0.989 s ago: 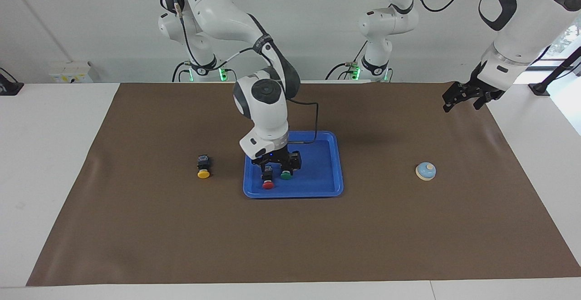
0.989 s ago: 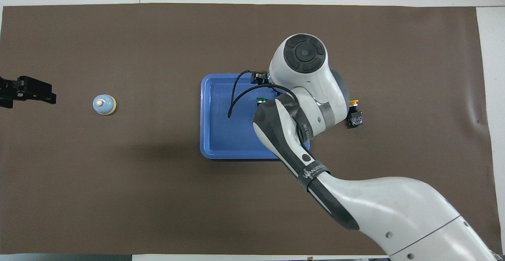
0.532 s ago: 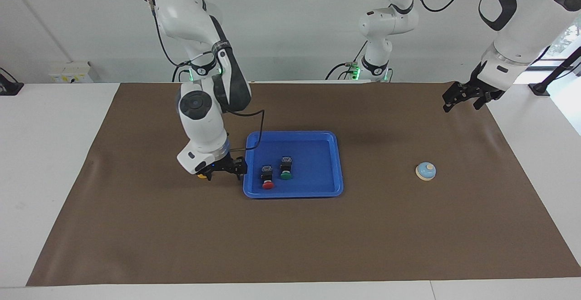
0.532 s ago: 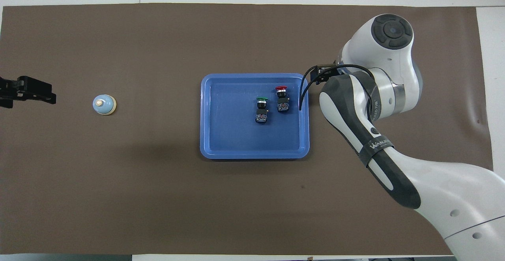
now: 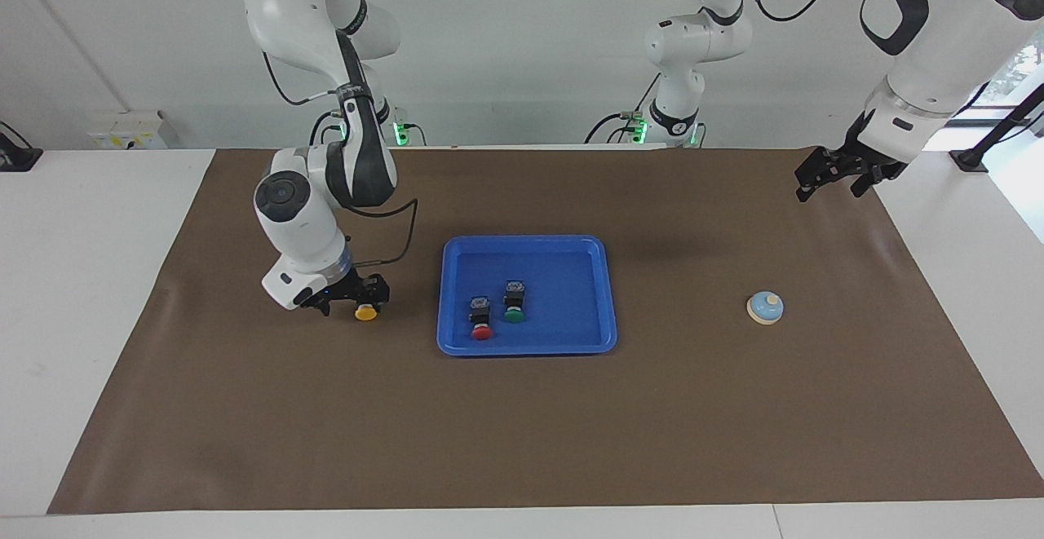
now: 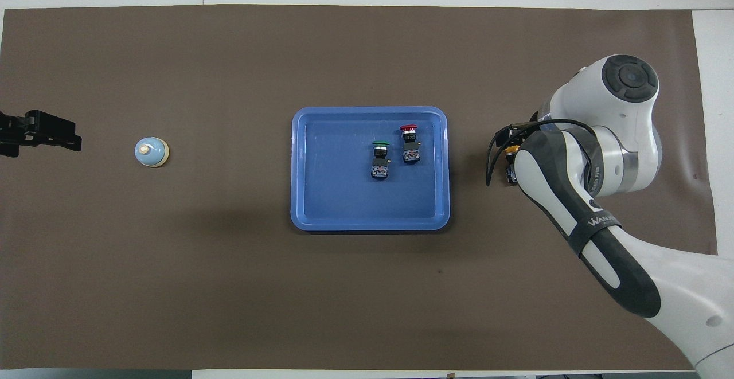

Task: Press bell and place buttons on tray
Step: 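Grasp the yellow-capped button with the right gripper, then carry the yellow button into the tray and release it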

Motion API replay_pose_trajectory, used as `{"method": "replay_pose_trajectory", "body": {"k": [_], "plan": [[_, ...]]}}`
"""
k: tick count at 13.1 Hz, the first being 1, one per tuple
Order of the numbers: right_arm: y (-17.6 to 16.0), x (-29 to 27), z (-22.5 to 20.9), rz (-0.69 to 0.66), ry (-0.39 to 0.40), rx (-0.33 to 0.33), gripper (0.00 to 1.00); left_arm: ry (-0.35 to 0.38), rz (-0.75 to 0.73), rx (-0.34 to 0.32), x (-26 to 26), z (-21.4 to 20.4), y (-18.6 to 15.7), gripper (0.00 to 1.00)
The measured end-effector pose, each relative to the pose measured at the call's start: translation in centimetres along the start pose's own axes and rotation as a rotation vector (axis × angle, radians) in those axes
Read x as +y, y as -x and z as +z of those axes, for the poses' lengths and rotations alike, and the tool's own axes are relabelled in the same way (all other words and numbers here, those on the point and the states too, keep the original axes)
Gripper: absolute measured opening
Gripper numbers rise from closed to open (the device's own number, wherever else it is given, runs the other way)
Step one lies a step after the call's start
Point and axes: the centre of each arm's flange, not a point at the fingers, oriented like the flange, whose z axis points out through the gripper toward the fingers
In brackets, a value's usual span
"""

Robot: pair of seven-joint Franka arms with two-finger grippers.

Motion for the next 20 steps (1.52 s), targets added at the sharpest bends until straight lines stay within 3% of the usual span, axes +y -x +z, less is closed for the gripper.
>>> {"method": "replay_pose_trajectory", "body": {"k": [4,9,12,14,17,20], "plan": [[2.2,-1.2,1.5,-0.023,0.001,-0.031,1.00,0.000,0.000,0.000,0.0,0.0,0.0,1.00],[3.6,-1.1,4.4,-0.023,-0.002,0.019,0.95,0.000,0.000,0.000,0.0,0.0,0.0,1.00],[3.7,-1.1,4.3,-0.024,-0.003,0.029,0.56,0.000,0.000,0.000,0.0,0.0,0.0,1.00],[3.6,-1.5,3.4,-0.030,-0.005,0.045,0.40,0.000,0.000,0.000,0.0,0.0,0.0,1.00],[2.5,-1.9,0.3,-0.031,-0.007,0.055,0.40,0.000,0.000,0.000,0.0,0.0,0.0,1.00],[0.3,-4.9,-6.5,0.041,-0.018,0.060,0.40,0.000,0.000,0.000,0.0,0.0,0.0,1.00]]}}
